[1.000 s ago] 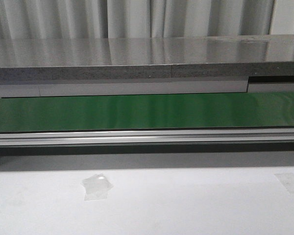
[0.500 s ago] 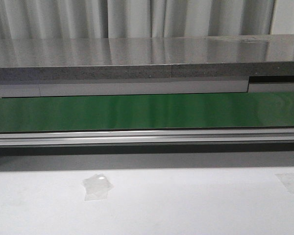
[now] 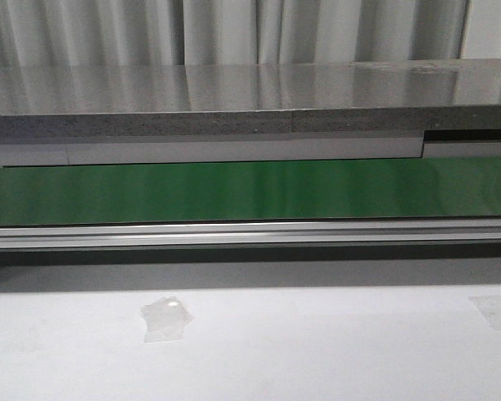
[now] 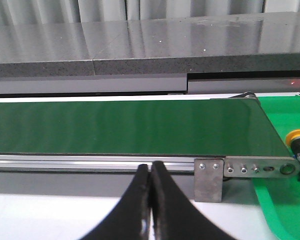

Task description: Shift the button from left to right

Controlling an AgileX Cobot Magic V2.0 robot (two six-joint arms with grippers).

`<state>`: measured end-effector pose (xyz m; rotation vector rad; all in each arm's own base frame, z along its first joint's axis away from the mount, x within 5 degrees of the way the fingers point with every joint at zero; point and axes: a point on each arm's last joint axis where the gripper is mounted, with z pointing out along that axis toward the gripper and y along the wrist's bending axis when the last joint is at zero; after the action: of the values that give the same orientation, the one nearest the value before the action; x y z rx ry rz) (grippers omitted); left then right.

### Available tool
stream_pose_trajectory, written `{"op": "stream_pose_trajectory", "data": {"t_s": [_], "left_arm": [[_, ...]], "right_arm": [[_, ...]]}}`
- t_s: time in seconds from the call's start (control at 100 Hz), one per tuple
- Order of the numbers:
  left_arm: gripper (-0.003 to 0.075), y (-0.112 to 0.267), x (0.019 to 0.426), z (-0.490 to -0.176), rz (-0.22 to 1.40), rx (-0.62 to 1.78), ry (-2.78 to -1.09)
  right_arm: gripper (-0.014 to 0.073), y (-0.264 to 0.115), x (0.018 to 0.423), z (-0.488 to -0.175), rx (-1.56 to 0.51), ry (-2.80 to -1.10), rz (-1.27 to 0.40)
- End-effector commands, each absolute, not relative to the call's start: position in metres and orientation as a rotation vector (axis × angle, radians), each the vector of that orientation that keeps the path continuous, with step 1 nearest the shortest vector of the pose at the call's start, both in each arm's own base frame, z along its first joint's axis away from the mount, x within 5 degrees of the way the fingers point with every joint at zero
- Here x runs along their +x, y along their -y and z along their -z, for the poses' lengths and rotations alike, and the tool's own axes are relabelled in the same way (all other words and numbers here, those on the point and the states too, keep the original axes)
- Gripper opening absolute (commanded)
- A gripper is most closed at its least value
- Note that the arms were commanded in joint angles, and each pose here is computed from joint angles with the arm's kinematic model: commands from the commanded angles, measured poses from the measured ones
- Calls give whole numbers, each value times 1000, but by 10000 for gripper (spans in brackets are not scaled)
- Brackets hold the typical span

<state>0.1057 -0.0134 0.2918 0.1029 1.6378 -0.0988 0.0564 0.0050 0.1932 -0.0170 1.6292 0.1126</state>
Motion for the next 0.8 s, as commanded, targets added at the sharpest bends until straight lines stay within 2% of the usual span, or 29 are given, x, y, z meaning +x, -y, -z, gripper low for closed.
{"op": "stream_pose_trajectory", "data": {"t_s": [0.0,0.4,0.56,0.79], "left_arm": [[-20,12,106,-307,99,78,-1543],[-20,12,106,-307,97,80,-1543],[-20,13,106,-306,13,170,-1533],[-20,12,95,-293,53,137,-1517]], "right_arm": [[-66,-4,54,-207,-21,-1513,-105],[-66,-4,54,-207,-21,-1513,-105],[-66,-4,54,-207,-21,-1513,-105],[-66,-4,54,-207,-21,-1513,-105]]}}
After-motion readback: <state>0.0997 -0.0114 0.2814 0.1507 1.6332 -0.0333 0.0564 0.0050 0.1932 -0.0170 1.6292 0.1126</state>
